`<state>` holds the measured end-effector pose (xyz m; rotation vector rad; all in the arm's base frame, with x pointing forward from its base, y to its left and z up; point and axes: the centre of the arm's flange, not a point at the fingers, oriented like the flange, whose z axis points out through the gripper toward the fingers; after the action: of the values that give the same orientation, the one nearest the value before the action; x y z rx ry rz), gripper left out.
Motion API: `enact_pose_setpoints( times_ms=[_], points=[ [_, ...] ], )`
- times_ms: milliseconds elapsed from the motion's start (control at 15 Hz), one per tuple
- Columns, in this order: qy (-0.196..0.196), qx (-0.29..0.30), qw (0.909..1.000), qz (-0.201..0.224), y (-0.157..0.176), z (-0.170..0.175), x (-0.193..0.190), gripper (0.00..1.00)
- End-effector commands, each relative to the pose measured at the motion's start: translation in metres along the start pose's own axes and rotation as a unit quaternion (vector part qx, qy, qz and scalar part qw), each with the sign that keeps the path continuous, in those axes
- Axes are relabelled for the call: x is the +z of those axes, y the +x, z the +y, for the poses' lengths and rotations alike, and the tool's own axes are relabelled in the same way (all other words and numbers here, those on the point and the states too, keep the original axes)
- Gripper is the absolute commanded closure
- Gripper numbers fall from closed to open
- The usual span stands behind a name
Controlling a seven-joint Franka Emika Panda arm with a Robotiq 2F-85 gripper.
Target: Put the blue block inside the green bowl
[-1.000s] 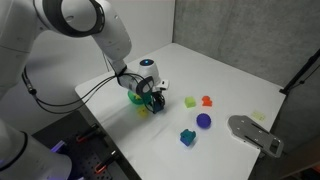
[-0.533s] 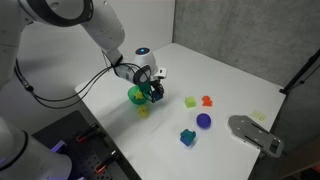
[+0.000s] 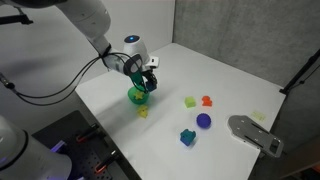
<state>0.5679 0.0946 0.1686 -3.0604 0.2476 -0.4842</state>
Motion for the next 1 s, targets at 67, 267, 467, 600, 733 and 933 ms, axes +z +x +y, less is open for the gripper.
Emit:
enact_pose_setpoints(
  times_ms=[67, 267, 467, 600, 733, 933],
  points=[
    [0.021, -0.007, 0.9997, -0.014, -0.031, -0.009, -0.019, 0.69],
    [0.02, -0.012, 0.9994, -0.027, -0.044, -0.017, -0.012, 0.69],
    [0.012, -0.016, 0.9991, -0.036, -0.051, -0.016, -0.002, 0.69],
    [0.008, -0.015, 0.999, -0.041, -0.054, -0.013, 0.001, 0.69],
    [0.004, -0.014, 0.9989, -0.044, -0.055, -0.011, 0.003, 0.19],
    [0.002, -0.014, 0.9988, -0.047, -0.056, -0.009, 0.0, 0.01]
  ],
)
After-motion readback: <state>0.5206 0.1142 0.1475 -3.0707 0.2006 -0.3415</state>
